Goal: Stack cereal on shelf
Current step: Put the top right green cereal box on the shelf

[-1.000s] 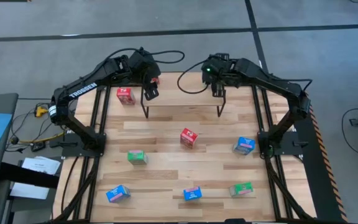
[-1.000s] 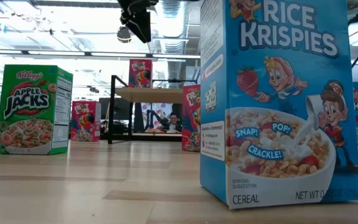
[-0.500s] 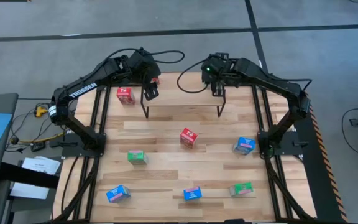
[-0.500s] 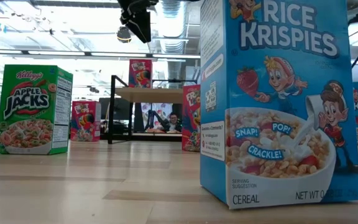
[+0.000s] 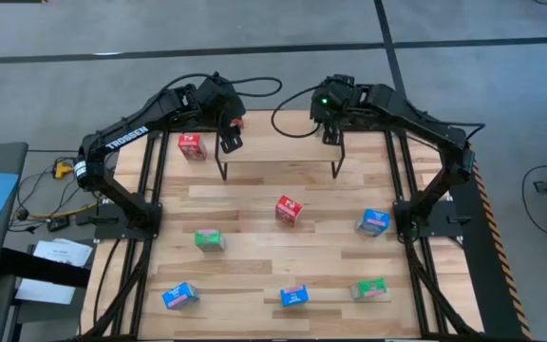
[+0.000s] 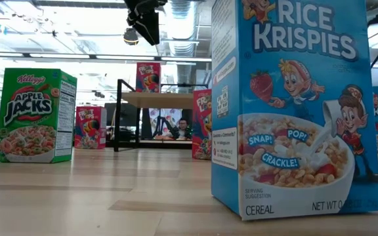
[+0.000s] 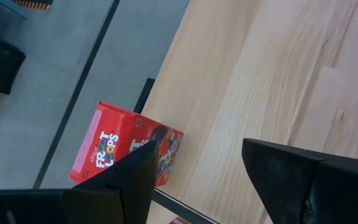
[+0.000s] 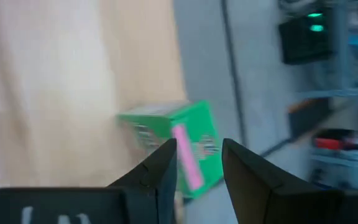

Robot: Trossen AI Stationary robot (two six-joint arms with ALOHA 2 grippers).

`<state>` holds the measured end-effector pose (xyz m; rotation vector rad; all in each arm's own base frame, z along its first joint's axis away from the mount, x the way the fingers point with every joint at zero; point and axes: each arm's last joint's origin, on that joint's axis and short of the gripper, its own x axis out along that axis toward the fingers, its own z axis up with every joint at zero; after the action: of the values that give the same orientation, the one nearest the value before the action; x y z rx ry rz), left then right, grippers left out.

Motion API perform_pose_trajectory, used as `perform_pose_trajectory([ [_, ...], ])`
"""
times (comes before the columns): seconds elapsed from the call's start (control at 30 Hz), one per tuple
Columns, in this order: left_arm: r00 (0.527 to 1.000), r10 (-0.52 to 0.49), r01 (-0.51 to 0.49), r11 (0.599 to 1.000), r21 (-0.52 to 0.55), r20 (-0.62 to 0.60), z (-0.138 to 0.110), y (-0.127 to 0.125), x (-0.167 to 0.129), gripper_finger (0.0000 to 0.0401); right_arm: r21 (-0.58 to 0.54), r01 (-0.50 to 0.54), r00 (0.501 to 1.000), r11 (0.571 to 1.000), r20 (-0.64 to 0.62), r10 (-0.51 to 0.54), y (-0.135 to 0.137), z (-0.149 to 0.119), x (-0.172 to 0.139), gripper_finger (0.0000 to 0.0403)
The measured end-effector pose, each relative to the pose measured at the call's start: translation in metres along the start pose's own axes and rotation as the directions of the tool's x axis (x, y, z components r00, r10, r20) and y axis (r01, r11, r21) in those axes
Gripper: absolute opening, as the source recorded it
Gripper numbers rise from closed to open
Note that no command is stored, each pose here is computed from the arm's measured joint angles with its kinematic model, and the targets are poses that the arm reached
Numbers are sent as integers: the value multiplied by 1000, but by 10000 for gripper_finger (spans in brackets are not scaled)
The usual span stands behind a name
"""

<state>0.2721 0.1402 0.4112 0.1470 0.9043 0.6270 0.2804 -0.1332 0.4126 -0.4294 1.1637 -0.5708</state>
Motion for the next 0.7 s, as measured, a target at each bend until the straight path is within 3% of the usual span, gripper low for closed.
perform_pose_trajectory([
  [0.13,1000,0,0,1000,-2,-1,0,0,0,224,81,-213,976,974,57,209,1,-3,-12,148],
  [0.23,1000,-1,1,1000,-18,-4,0,0,0,224,152,-366,931,918,56,362,1,-12,-13,144],
  [0.33,1000,-2,2,999,-38,-9,-1,0,0,224,235,-441,893,866,20,450,-1,-22,-14,139],
  [0.47,1000,-27,27,999,-43,-12,-2,-1,0,224,282,-479,866,831,0,499,-3,-30,-16,132],
  [0.7,993,-101,97,994,-58,-55,-7,-4,0,224,290,-492,868,821,89,489,-10,-41,-42,128],
])
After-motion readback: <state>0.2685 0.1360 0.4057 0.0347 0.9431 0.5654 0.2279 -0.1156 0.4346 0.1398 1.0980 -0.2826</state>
